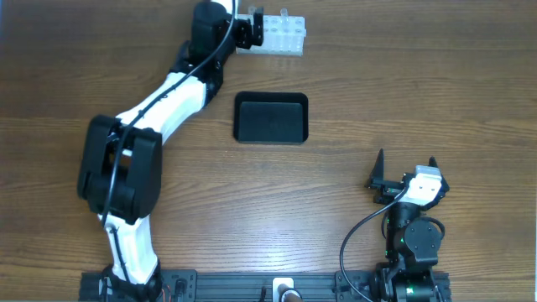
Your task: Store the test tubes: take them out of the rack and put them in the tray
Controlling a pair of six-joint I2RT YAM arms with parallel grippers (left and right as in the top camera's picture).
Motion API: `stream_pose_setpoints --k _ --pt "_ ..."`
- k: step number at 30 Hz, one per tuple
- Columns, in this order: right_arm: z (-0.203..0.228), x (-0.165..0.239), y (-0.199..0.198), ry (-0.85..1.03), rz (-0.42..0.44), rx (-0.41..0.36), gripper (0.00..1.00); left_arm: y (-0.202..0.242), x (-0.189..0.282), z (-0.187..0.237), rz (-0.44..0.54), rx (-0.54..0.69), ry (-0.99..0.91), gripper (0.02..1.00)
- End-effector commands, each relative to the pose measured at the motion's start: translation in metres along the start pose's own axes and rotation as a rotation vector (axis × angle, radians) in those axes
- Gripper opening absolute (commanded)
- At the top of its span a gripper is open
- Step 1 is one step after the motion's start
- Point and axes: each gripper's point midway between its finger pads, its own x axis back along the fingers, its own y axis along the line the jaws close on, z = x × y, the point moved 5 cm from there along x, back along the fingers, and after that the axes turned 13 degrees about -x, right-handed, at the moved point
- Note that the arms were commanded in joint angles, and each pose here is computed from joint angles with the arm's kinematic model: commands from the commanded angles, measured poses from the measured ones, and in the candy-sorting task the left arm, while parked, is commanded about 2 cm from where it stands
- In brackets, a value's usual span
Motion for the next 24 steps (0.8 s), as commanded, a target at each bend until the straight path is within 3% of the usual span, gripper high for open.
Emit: stream_pose_setpoints --k 1,24 --pt "0.001 0.000 -0.001 -0.002 0.002 0.001 0.993 -0.009 -0.016 -0.001 -0.012 0.008 -0.006 1.000" --pt "0.001 0.000 -0.001 -0.002 0.002 0.001 0.991 -0.023 -0.030 0.019 0.004 0.015 0.085 0.998"
